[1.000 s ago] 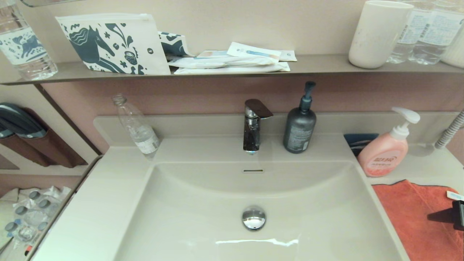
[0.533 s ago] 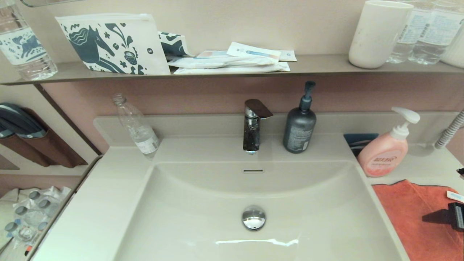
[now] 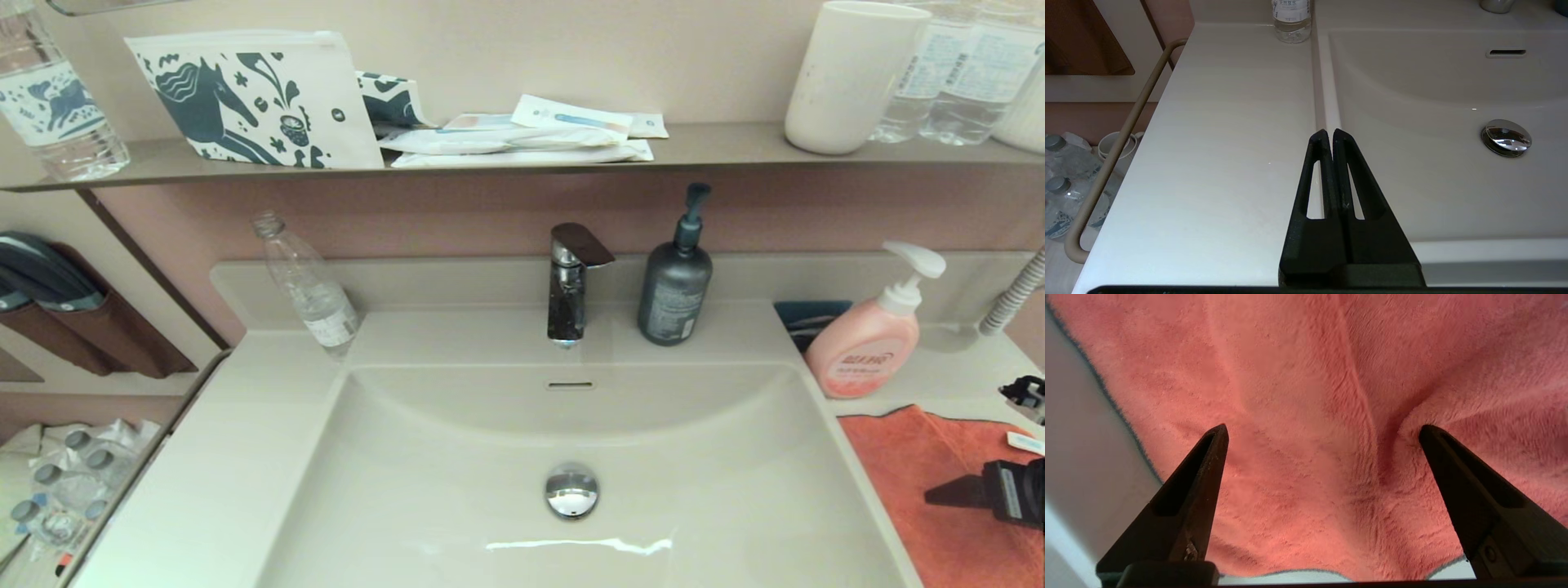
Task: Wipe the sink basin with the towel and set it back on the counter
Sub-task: Pick up the cloth
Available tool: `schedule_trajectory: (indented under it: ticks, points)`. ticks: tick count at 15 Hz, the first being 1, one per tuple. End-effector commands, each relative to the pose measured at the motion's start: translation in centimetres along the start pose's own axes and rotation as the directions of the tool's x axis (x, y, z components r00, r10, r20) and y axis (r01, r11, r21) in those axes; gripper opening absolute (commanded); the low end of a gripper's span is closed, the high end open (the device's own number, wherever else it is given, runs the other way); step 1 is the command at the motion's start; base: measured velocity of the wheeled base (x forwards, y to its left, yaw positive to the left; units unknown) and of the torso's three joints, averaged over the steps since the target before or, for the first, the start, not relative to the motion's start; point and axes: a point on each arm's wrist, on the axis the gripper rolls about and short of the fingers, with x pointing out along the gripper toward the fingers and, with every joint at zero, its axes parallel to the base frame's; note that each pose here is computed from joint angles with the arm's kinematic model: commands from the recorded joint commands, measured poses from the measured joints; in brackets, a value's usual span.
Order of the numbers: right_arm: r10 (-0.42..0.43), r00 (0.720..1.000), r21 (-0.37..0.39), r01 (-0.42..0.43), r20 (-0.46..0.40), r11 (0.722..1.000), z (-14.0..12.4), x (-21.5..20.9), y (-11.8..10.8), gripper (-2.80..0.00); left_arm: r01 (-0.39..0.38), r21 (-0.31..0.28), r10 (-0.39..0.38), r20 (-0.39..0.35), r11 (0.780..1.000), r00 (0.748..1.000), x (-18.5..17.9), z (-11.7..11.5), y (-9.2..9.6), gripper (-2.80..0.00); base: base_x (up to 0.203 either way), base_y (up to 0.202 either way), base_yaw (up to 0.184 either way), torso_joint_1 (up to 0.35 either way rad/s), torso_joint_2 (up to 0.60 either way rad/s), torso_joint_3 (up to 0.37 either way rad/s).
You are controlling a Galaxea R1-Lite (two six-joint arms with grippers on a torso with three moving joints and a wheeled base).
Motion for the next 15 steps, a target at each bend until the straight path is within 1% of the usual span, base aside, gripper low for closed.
schedule_trajectory:
  ticks: [1,3,4,7,11,15]
  points:
    - [0.002,1.0,0.002,-0.001,-0.018,1.0,-0.1,0.6,-0.1,0.0,0.0,0.0,0.0,-0.002,1.0,1.0,0.0,0.0,0.0,-2.8,0.0,0.0,0.0,0.0,0.0,0.0]
    - [0.002,1.0,0.001,-0.002,-0.019,1.0,-0.1,0.6,-0.1,0.0,0.0,0.0,0.0,-0.002,1.0,1.0,0.0,0.0,0.0,-2.8,0.0,0.0,0.0,0.0,0.0,0.0]
    - [0.002,1.0,0.0,-0.002,-0.022,1.0,-0.1,0.7,-0.1,-2.8,0.0,0.0,0.0,0.0,1.0,1.0,0.0,0.0,0.0,-2.8,0.0,0.0,0.0,0.0,0.0,0.0]
    - [0.002,0.999,0.003,-0.002,-0.033,1.0,-0.2,1.0,-0.2,-2.8,0.0,0.0,0.0,-0.002,1.0,1.0,0.0,0.0,0.0,-2.8,0.0,0.0,0.0,0.0,0.0,0.0]
    - [-0.007,1.0,0.009,0.007,0.0,1.0,-0.1,0.4,-0.4,-2.8,-0.001,0.0,0.001,-0.001,1.0,1.0,0.0,0.0,0.0,-2.8,0.0,0.0,0.0,0.0,0.0,0.0]
    - [-0.041,0.994,0.035,0.038,0.097,0.999,0.4,-2.1,-1.1,-2.8,0.0,0.0,0.0,-0.002,1.0,1.0,0.0,0.0,0.0,-2.8,0.0,0.0,0.0,0.0,0.0,0.0]
